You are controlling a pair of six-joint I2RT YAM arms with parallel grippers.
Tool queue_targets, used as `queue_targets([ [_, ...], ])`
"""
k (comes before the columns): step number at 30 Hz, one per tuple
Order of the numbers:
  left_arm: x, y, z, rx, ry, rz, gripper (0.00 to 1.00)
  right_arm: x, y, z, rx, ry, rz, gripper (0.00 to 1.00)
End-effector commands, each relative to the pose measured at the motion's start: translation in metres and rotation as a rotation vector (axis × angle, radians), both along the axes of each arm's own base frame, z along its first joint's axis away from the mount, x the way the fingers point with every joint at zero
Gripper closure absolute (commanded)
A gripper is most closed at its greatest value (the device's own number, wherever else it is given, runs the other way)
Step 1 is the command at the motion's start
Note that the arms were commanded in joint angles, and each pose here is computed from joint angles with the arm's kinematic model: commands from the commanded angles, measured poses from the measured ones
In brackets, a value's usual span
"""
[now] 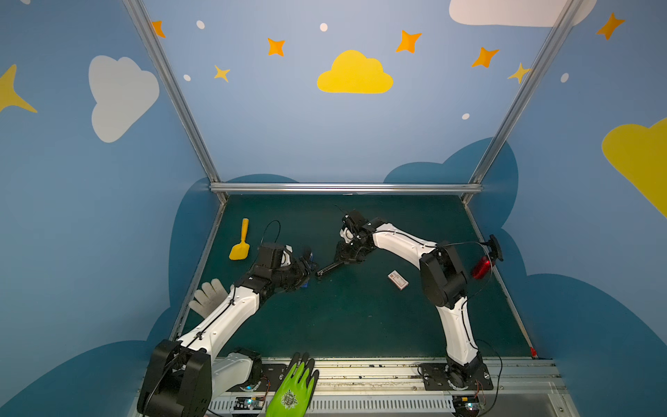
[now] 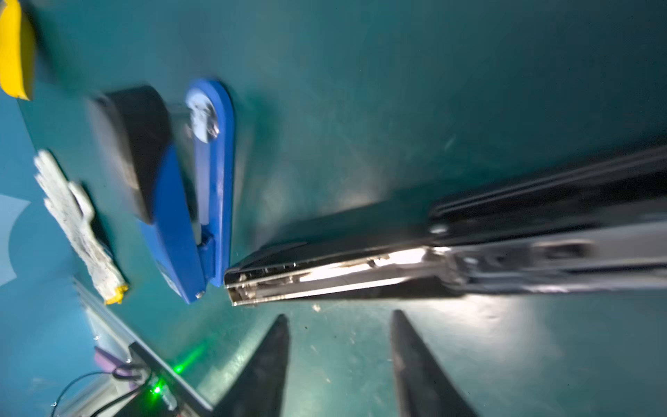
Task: Load the staples into the stapler
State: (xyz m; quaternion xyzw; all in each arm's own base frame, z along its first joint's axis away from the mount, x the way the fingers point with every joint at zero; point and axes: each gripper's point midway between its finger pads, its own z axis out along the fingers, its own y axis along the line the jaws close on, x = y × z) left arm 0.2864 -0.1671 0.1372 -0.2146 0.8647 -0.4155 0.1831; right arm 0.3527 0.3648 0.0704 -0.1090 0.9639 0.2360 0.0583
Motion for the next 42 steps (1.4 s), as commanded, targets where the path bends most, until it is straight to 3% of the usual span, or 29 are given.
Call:
queue_targets([
  [1, -0.005, 0.007, -0.005, 0.021, 0.002, 0.020, 0.35, 0.009, -0.023, 0.024, -0.077, -0.109, 0.034, 0.39],
  [2, -0.005, 0.007, -0.006, 0.016, 0.003, 0.028, 0.35, 0.014, -0.029, 0.029, -0.089, -0.131, 0.028, 0.35],
  [3, -0.004, 0.007, -0.006, 0.012, 0.001, 0.031, 0.35, 0.020, -0.035, 0.034, -0.096, -0.148, 0.024, 0.19],
  [4, -0.003, 0.007, -0.005, 0.009, -0.001, 0.033, 0.35, 0.028, -0.040, 0.038, -0.097, -0.162, 0.024, 0.16],
  [11, -0.004, -0.002, -0.004, -0.011, 0.004, -0.004, 0.35, 0.084, -0.060, 0.037, -0.126, -0.169, -0.014, 0.16],
  [20, -0.010, -0.013, -0.013, -0.010, 0.027, -0.029, 0.35, 0.111, -0.060, 0.006, -0.073, -0.056, -0.012, 0.16],
  [32, -0.004, -0.019, -0.023, -0.015, 0.042, -0.048, 0.35, 0.078, -0.081, 0.000, -0.072, 0.064, -0.002, 0.17],
  [42, 0.002, -0.025, -0.032, -0.026, 0.059, -0.063, 0.35, 0.003, -0.089, -0.001, -0.031, 0.158, 0.062, 0.19],
])
